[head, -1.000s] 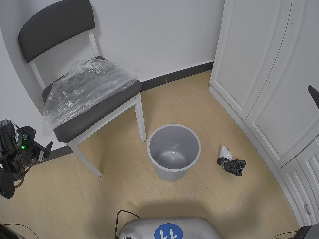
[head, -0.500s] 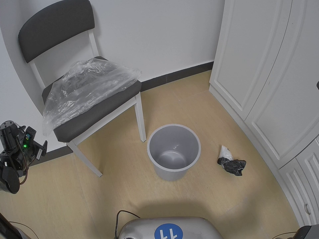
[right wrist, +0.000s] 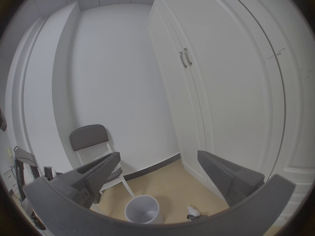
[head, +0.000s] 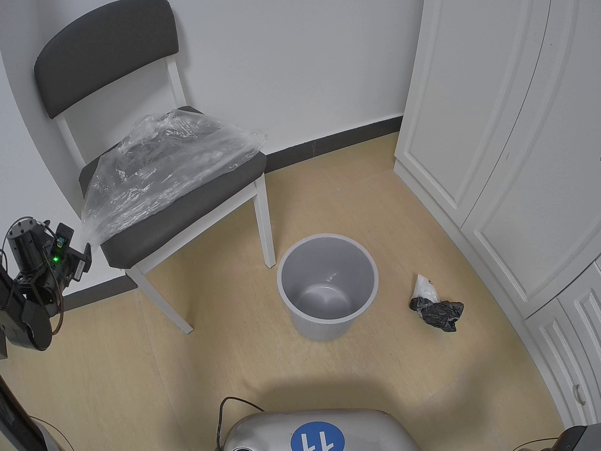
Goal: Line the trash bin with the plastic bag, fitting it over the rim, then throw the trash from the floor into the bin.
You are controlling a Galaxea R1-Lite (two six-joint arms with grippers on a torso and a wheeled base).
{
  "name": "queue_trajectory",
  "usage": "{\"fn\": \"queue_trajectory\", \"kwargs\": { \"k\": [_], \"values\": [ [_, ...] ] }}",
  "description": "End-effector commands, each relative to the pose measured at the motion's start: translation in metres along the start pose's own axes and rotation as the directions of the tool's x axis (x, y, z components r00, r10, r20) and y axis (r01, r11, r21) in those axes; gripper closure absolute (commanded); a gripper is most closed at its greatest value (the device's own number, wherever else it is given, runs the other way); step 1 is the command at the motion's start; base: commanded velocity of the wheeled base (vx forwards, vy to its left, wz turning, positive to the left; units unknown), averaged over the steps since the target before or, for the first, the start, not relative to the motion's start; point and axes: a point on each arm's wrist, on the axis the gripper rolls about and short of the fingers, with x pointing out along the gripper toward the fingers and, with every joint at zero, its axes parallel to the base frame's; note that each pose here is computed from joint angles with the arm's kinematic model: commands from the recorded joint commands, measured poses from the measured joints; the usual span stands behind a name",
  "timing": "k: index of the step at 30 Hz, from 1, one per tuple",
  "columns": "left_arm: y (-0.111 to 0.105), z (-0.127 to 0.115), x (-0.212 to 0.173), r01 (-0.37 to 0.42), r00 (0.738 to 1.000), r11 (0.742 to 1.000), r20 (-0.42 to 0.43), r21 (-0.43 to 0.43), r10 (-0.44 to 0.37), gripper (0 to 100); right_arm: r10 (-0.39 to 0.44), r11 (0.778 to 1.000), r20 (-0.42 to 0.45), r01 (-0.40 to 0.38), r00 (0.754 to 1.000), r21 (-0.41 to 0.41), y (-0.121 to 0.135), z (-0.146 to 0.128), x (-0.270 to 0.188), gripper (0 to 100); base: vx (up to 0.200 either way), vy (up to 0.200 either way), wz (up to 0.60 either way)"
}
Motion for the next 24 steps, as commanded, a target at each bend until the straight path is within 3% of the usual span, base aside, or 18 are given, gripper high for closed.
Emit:
{"fn": "queue_trajectory", "kwargs": {
  "k": [1, 7, 11, 17, 21, 24],
  "values": [
    [-0.018, -0.010, 0.020, 0.001, 1.000, 1.000, -0.002, 0.004, -0.001, 0, 0.001, 1.000, 0.003, -0.001, 1.000, 0.002, 0.000, 0.001, -0.001, 0, 0.000, 0.000, 0.00],
    [-0.022, -0.002, 0.028, -0.060, 0.996, 0.998, 0.062, -0.016, 0.061, 0, 0.003, 1.000, 0.009, -0.003, 1.000, 0.003, 0.000, 0.002, -0.001, 0, 0.000, 0.000, 0.00],
    [-0.012, 0.021, 0.026, -0.104, 0.982, 0.993, 0.153, -0.059, 0.112, 0, 0.003, 1.000, 0.007, -0.003, 1.000, 0.004, 0.000, 0.001, -0.001, 0, 0.000, 0.000, 0.00],
    [0.014, 0.061, 0.015, -0.172, 0.935, 0.976, 0.288, -0.137, 0.206, 0, 0.003, 1.000, 0.007, -0.003, 1.000, 0.004, 0.000, 0.001, -0.001, 0, 0.000, 0.000, 0.00],
    [0.034, 0.089, 0.018, -0.219, 0.884, 0.951, 0.369, -0.217, 0.288, 0, 0.003, 1.000, 0.009, -0.003, 1.000, 0.005, 0.000, 0.002, -0.001, 0, 0.000, 0.000, 0.00],
    [0.037, 0.093, 0.017, -0.217, 0.878, 0.947, 0.376, -0.238, 0.296, 0, 0.003, 1.000, 0.007, -0.003, 1.000, 0.004, 0.000, 0.001, -0.001, 0, 0.000, 0.000, 0.00]
  ]
}}
